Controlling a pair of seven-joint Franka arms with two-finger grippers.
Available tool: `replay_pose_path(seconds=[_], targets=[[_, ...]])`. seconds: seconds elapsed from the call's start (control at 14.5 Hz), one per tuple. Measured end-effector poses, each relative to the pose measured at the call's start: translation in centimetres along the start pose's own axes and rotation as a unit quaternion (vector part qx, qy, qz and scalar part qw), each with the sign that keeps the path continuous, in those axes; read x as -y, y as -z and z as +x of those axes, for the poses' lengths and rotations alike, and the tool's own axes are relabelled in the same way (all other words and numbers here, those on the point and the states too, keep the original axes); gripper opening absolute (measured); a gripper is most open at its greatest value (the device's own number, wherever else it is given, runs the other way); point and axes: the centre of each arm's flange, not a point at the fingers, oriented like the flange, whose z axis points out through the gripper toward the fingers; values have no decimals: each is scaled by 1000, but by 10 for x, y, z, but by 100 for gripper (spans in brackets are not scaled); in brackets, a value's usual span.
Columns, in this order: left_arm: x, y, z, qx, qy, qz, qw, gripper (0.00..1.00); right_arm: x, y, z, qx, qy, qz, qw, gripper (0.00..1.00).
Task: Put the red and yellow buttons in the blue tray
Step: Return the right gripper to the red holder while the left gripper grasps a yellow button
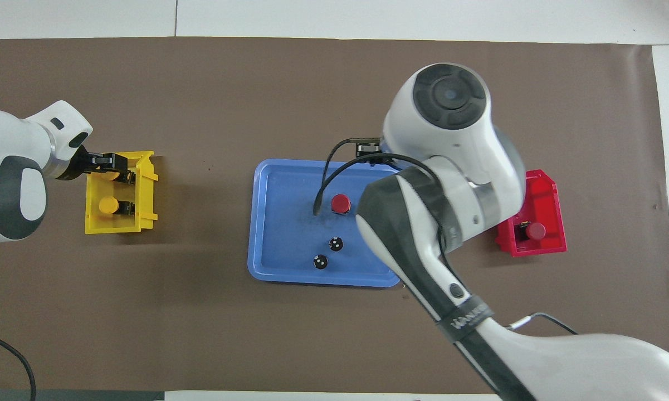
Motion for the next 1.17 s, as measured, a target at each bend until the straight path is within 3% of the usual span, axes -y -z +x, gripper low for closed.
replay_pose_path(seconds=[0.14, 0.34, 0.48, 0.55, 0.83, 0.97, 1.17], targets=[[-5, -4, -2, 2, -3, 0, 1000, 77, -84, 18, -15, 16, 34, 3, 999, 70], [-6, -5, -3, 2, -3, 0, 1000, 72, -163, 2, -64, 25, 70, 14, 997, 69], [-5, -5, -2, 0, 1, 0, 1000, 46, -206, -25, -88, 10, 94, 20, 995, 69], [-4, -5, -2, 0, 2, 0, 1000, 41, -223, -40, -98, 5, 100, 20, 995, 69], [-5, 8, 2, 8, 16, -1, 1000, 41, -260, -72, -112, -5, 95, 18, 995, 67], [-19, 52, 14, 31, 24, -5, 999, 41, -260, -84, -112, -10, 95, 16, 995, 67], [-91, 117, 30, 11, 14, -21, 1000, 41, -259, -100, -110, -10, 95, 14, 995, 67]])
